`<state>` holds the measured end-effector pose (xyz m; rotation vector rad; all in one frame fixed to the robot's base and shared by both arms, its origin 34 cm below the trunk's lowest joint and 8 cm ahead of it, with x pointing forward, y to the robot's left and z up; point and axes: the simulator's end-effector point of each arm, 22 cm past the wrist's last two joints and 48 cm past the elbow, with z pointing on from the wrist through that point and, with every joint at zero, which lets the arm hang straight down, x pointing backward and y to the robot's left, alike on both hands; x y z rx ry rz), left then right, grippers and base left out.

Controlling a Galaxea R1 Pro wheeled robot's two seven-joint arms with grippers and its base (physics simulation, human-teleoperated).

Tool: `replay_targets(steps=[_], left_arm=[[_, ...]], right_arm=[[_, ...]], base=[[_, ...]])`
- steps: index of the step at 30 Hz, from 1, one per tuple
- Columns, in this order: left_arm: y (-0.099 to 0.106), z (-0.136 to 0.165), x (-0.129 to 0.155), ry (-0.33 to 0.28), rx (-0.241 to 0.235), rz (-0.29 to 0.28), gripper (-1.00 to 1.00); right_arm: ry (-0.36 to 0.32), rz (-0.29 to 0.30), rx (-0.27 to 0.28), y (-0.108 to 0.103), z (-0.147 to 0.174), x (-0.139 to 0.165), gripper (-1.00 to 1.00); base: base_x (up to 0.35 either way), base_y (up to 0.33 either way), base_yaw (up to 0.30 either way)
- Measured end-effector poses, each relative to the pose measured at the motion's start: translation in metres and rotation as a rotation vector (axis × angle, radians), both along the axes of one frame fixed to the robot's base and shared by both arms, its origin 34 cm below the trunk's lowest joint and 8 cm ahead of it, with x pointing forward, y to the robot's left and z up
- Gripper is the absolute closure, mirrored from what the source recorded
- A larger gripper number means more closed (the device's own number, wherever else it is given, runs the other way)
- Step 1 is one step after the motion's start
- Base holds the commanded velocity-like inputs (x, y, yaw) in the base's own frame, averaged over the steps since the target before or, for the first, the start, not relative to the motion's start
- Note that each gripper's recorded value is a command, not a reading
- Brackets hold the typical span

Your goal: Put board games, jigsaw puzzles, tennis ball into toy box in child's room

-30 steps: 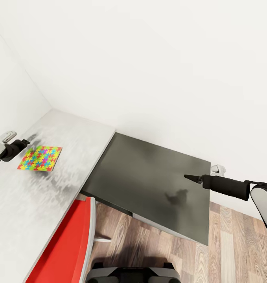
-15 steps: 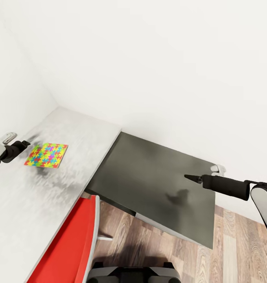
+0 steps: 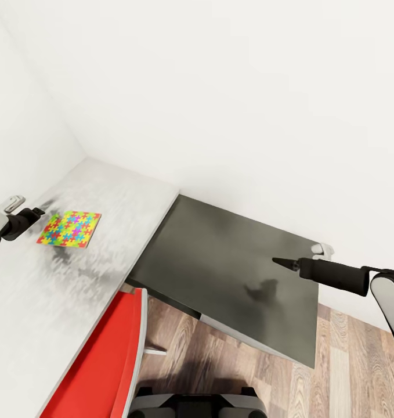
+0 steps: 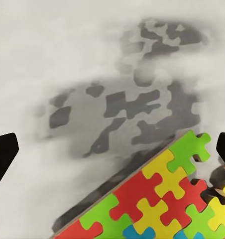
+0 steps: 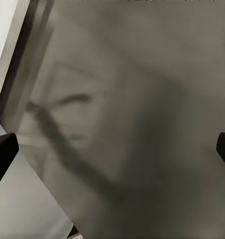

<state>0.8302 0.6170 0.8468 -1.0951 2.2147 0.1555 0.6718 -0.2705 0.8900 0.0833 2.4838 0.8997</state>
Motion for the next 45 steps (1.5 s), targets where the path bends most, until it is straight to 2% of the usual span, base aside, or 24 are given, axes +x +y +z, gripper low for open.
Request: replay_targets(steps=[10,12,15,19,24,35,45], left_arm=[[-0.001,-0.001,0.000,-0.001,-0.002,-0.001,-1.00],[-0.002,-0.001,0.001,-0.001,-0.003,-0.002,-1.00],[-0.002,-0.001,0.001,-0.001,-0.003,-0.001,-1.00],[-0.003,-0.001,0.001,-0.001,-0.005,-0.002,-1.00],[-0.004,-0.001,0.001,-0.002,-0.006,-0.003,-1.00],[-0.004,-0.005,-0.001,0.003,-0.006,-0.003,-1.00],[-0.004,-0.017,-0.008,0.024,-0.006,-0.003,-1.00]], right_arm=[[-0.011,0.011,0.035,0.003,0.007,-0.001,-1.00],[-0.024,0.020,0.067,0.006,0.014,0.000,-1.00],[-0.034,0.025,0.088,0.007,0.019,0.000,-1.00],[-0.080,0.036,0.172,0.007,0.042,0.003,-1.00],[-0.100,0.043,0.213,0.007,0.052,0.002,-1.00],[-0.117,0.041,0.248,0.007,0.060,0.002,-1.00],[-0.111,0.041,0.254,0.006,0.056,0.001,-1.00]], base=[[0.000,0.000,0.003],[0.000,0.000,0.001],[0.000,0.000,0.001],[0.000,0.000,0.000],[0.000,0.000,0.000],[0.000,0.000,0.000],[0.000,0.000,0.000]])
